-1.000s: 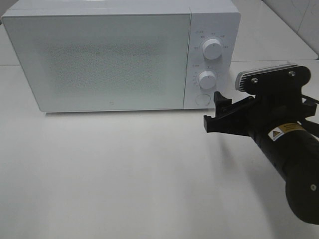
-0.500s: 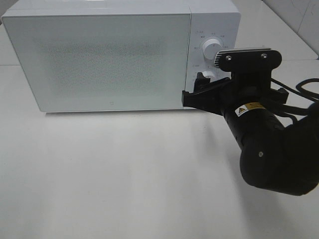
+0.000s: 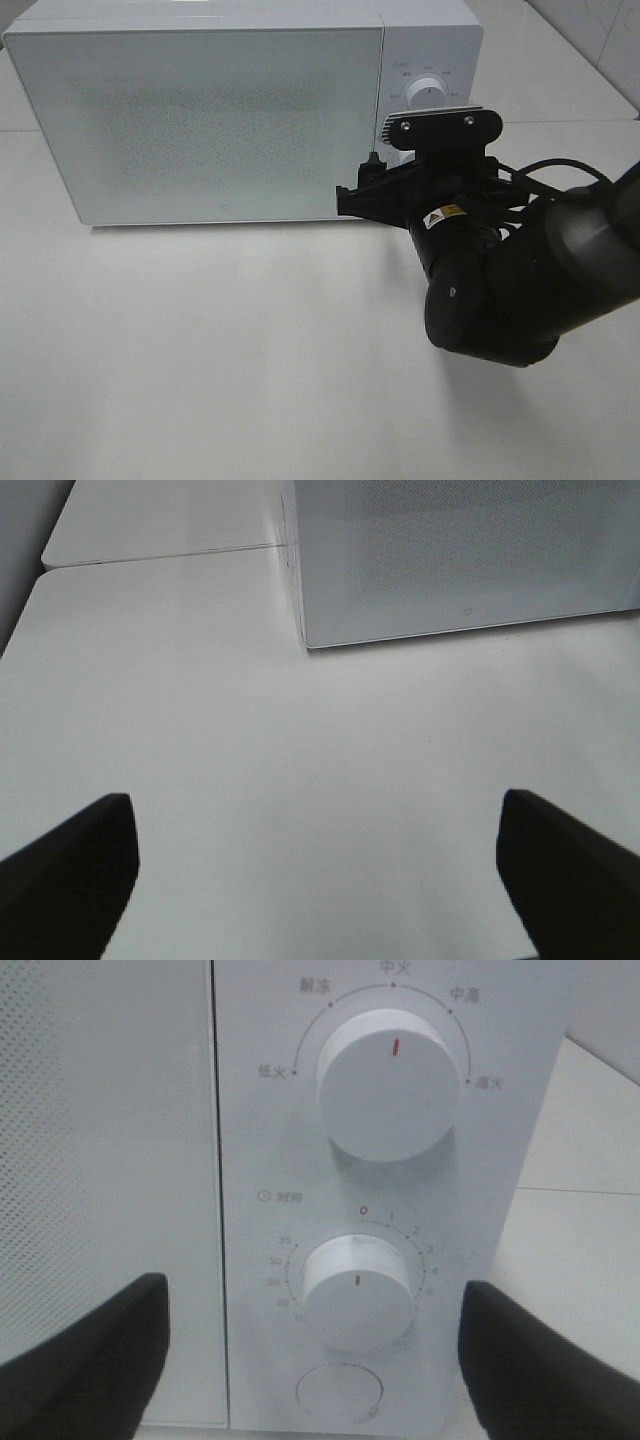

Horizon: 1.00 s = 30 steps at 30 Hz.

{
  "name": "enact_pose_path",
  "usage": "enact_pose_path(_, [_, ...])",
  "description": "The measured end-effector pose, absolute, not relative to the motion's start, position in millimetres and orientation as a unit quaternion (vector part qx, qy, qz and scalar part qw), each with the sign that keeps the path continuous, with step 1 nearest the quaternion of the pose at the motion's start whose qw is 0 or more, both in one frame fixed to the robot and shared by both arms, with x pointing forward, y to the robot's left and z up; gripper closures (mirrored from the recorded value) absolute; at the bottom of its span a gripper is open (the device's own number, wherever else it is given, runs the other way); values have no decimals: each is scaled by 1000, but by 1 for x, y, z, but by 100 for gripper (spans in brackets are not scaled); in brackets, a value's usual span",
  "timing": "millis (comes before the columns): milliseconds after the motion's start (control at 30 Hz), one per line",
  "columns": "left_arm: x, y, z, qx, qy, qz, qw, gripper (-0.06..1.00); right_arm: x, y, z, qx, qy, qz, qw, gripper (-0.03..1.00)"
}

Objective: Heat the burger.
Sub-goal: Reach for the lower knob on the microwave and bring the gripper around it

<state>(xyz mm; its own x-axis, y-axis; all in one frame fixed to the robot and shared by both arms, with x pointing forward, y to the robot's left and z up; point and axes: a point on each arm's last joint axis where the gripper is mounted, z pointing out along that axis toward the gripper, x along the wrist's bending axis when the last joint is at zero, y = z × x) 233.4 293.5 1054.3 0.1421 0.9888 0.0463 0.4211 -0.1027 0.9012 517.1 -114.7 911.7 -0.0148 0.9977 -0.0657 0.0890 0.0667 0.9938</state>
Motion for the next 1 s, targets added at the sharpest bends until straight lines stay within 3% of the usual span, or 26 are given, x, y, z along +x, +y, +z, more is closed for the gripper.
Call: enact_pose_path(1000, [233, 294, 1054, 647, 545, 364, 390, 5, 554, -128, 891, 501, 539, 451, 505, 20])
